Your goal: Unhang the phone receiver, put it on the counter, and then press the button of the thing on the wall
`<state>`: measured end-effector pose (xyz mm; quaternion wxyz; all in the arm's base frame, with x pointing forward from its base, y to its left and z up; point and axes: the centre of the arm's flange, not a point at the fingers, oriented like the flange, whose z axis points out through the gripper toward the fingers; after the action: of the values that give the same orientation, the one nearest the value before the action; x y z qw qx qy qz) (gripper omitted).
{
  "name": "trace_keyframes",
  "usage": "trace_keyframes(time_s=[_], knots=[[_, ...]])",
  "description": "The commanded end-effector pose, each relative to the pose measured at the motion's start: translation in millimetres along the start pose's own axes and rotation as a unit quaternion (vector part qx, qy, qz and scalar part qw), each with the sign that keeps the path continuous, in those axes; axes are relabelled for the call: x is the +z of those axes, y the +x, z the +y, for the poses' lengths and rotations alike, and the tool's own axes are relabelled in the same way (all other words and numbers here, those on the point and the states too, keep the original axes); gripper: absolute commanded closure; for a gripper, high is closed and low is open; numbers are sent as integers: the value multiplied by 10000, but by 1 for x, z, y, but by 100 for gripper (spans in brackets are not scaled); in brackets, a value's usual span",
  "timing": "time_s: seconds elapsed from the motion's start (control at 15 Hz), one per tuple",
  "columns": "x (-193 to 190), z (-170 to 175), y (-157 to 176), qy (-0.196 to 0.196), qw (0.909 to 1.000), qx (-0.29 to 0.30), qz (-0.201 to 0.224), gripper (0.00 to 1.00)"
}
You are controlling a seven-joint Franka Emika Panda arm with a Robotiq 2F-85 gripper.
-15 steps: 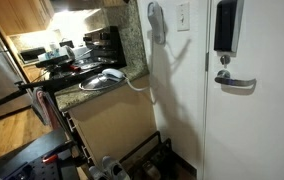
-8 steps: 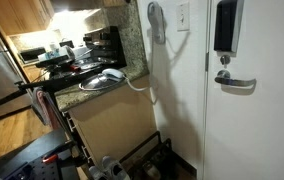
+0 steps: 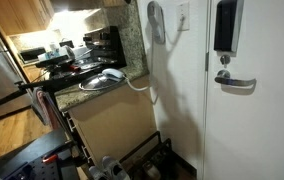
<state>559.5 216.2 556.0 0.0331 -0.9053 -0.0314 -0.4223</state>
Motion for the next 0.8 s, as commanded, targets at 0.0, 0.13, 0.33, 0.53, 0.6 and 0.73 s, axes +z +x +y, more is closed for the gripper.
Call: trace_keyframes(time_s=[0.0,0.13,0.33,0.53,0.6,0.73], knots=[[28,-17,28,-27,9998,-218,16,100],[25,-22,27,116,9996,-243,76,100],[2,-18,5,94,9998,-147,41,99],[2,-18,5,95,9998,-148,46,99],[2,-17,6,93,9998,-147,47,99],[2,-17,6,92,9998,-148,48,99]])
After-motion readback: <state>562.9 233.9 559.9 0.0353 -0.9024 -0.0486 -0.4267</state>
